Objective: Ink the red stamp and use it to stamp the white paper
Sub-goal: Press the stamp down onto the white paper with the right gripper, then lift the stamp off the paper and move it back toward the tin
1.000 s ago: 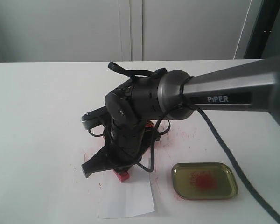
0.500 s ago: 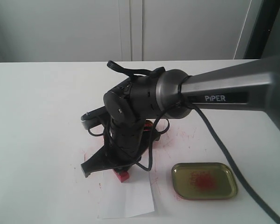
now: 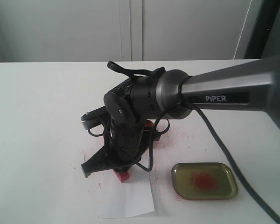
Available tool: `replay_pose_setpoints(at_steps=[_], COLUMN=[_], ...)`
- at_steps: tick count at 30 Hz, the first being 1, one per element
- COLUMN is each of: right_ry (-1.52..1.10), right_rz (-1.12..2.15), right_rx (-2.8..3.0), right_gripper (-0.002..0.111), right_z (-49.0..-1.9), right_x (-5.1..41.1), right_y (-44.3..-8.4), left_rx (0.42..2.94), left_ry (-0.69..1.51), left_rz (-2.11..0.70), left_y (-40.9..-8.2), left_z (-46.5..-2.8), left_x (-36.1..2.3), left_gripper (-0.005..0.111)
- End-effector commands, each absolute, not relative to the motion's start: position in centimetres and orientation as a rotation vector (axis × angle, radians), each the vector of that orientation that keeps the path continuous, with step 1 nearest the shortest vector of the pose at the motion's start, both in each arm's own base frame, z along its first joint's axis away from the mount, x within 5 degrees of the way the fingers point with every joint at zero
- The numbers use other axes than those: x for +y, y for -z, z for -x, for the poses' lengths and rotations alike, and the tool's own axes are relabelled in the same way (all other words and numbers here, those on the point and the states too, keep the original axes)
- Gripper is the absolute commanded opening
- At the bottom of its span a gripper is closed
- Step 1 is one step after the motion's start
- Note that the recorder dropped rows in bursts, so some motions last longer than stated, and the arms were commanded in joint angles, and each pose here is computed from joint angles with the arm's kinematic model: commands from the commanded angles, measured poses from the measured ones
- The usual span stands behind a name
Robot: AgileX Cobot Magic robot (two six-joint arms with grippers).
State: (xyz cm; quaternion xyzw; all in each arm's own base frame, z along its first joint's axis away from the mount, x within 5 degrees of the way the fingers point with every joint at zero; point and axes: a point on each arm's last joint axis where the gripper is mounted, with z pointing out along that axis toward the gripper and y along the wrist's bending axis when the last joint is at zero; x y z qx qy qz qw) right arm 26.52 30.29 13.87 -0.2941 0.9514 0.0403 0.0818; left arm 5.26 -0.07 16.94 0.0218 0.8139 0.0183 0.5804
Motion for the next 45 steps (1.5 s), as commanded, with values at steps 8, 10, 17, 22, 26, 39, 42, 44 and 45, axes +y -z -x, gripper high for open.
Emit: replay_pose_setpoints(at_steps=[8, 10, 17, 22, 26, 39, 42, 44, 45], right_ry=[-0.143, -0.155, -0.168, -0.209, -0.221, -0.308, -0.328, -0.341, -0.346], right_rz=[0.790, 0.784, 0.571, 0.339, 0.176, 0.115, 0.124, 0.122, 0.124], right_rx=[2.858, 2.847, 2.892, 2.903, 2.861, 2.776, 2.754, 2.741, 2.734], right_gripper=[0.000, 0.000, 0.000, 0.000, 0.000, 0.000, 0.000, 0.000, 0.000], right_z=[-26.0, -26.1, -27.3, -28.3, -28.8, -29.0, -28.9, -28.9, -28.8], right_x=[29.9, 29.8, 28.4, 27.6, 27.6, 27.7, 27.5, 27.5, 27.4], right_y=[-13.6, -14.3, -15.3, -15.8, -16.1, -18.3, -19.3, -19.9, -20.2], left_rx=[1.901, 1.901, 1.901, 1.901, 1.901, 1.901, 1.901, 1.901, 1.901], left_ry=[-0.030, -0.030, -0.030, -0.030, -0.030, -0.030, -0.030, -0.030, -0.030], left_rz=[-0.050, -0.050, -0.050, -0.050, -0.050, -0.050, -0.050, -0.050, -0.050], left_y=[-16.9, -16.9, -16.9, -16.9, -16.9, -16.9, -16.9, -16.9, -16.9], left_z=[-5.3, -5.3, -5.3, -5.3, -5.3, -5.3, -5.3, -5.3, -5.3], left_x=[-0.1, -0.1, -0.1, -0.1, -0.1, -0.1, -0.1, -0.1, -0.1], left_gripper=[0.000, 0.000, 0.000, 0.000, 0.000, 0.000, 0.000, 0.000, 0.000])
